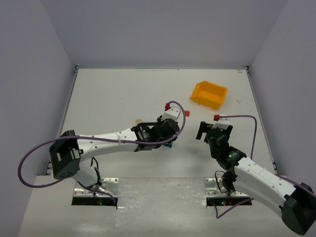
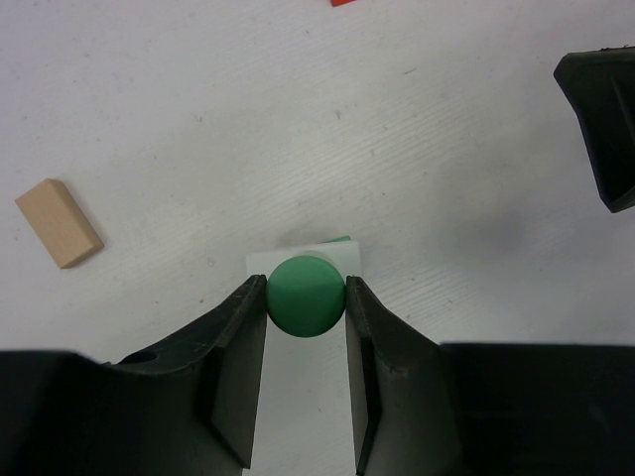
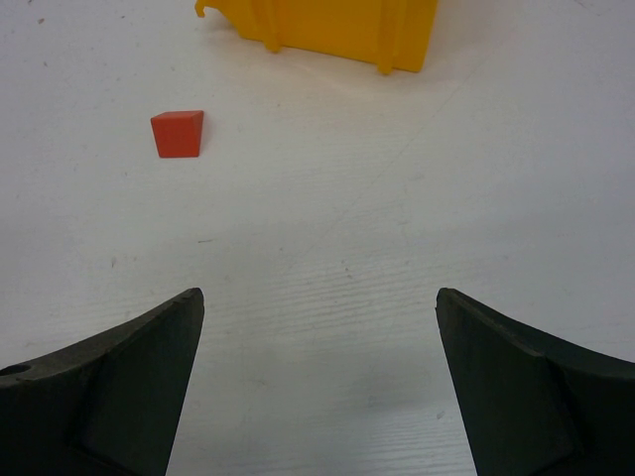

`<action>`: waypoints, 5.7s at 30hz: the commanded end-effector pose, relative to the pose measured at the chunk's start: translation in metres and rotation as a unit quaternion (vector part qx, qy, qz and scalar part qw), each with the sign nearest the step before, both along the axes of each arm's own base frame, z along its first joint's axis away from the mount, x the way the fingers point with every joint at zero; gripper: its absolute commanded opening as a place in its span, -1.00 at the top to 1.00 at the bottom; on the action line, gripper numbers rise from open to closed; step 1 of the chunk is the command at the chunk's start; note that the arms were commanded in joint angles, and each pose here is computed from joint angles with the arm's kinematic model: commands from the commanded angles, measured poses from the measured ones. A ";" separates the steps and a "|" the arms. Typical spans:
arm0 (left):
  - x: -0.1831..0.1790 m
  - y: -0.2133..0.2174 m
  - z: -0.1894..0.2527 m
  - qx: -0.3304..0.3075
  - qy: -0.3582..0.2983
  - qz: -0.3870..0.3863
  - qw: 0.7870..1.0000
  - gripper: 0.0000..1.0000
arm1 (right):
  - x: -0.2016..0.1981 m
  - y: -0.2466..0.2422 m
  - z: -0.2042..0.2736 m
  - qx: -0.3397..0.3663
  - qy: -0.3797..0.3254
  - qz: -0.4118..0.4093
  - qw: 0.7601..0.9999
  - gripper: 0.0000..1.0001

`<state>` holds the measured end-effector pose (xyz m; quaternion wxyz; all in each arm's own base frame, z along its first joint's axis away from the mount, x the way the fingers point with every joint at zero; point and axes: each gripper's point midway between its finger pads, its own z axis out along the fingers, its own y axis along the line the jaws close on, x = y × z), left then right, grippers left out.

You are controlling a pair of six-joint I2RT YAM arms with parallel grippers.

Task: Build the wood block tower

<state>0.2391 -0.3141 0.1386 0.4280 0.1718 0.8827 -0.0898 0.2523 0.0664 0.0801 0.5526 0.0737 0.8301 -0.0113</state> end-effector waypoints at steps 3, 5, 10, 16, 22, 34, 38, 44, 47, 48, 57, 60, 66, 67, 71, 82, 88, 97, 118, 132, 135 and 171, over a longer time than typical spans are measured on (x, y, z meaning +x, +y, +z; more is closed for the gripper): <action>0.006 -0.004 0.023 -0.029 -0.016 0.006 0.999 0.53 | 0.008 0.001 0.020 0.016 -0.026 -0.014 0.999 -0.97; 0.006 -0.005 0.022 -0.029 -0.015 0.005 0.999 0.49 | 0.009 0.001 0.020 0.016 -0.026 -0.013 0.999 -0.97; 0.006 -0.005 0.022 -0.029 -0.013 0.003 0.999 0.26 | 0.008 0.001 0.020 0.015 -0.026 -0.013 0.999 -0.97; 0.005 -0.005 0.024 -0.031 -0.015 0.003 0.999 -0.01 | 0.008 0.002 0.020 0.018 -0.027 -0.011 0.999 -0.97; 0.004 -0.005 0.026 -0.036 -0.014 0.000 0.999 -0.28 | 0.008 0.002 0.020 0.018 -0.027 -0.010 0.999 -0.97; -0.005 -0.013 0.053 -0.086 -0.017 -0.030 0.996 -1.00 | 0.008 0.007 0.022 0.024 -0.027 0.002 0.999 -0.97; -0.009 -0.014 0.067 -0.109 -0.023 -0.041 0.993 -1.00 | 0.008 0.009 0.022 0.025 -0.026 0.009 0.999 -0.97; -0.007 -0.011 0.084 -0.132 -0.044 -0.037 0.990 -1.00 | 0.008 0.013 0.024 0.032 -0.028 0.018 0.999 -0.97; -0.006 -0.007 0.099 -0.151 -0.052 -0.027 0.987 -1.00 | 0.007 0.014 0.025 0.035 -0.029 0.022 0.999 -0.97; -0.005 -0.004 0.103 -0.156 -0.054 -0.019 0.986 -1.00 | 0.007 0.014 0.026 0.037 -0.030 0.023 0.999 -0.97; 0.038 0.053 0.106 -0.193 -0.029 0.103 0.975 -1.00 | 0.006 0.016 0.027 0.041 -0.033 0.029 0.998 -0.97; 0.047 0.073 0.098 -0.184 -0.021 0.144 0.972 -1.00 | 0.006 0.015 0.027 0.041 -0.033 0.028 0.998 -0.97; 0.057 0.103 0.085 -0.189 -0.014 0.192 0.963 -1.00 | 0.006 0.015 0.027 0.039 -0.033 0.027 0.998 -0.97; 0.059 0.107 0.082 -0.187 -0.012 0.199 0.962 -1.00 | 0.007 0.015 0.027 0.040 -0.034 0.027 0.998 -0.97; 0.074 0.127 0.057 -0.180 0.020 0.222 0.958 -1.00 | 0.007 0.015 0.027 0.039 -0.032 0.027 0.998 -0.97; 0.109 0.143 -0.054 -0.124 0.141 0.231 0.955 -1.00 | 0.007 0.015 0.024 0.031 -0.027 0.026 0.999 -0.97; 0.116 0.150 -0.086 -0.083 0.162 0.247 0.952 -0.90 | 0.008 0.013 0.024 0.028 -0.027 0.022 0.999 -0.97; 0.116 0.156 -0.116 -0.046 0.181 0.256 0.949 -0.48 | 0.008 0.012 0.022 0.023 -0.023 0.018 0.999 -0.97; 0.156 0.126 -0.060 -0.069 0.115 0.159 0.978 1.00 | 0.008 0.012 0.022 0.026 -0.024 0.019 0.999 -0.97; 0.080 0.027 0.169 -0.027 -0.210 -0.405 0.890 1.00 | 0.004 -0.001 0.031 0.014 -0.041 0.002 0.999 -0.97; 0.050 0.008 0.184 0.001 -0.220 -0.472 0.854 1.00 | 0.002 -0.012 0.035 0.001 -0.043 -0.023 0.999 -0.97; -0.012 -0.018 0.084 0.094 -0.027 -0.612 0.785 1.00 | -0.014 -0.039 0.026 -0.039 0.015 -0.092 0.995 -0.97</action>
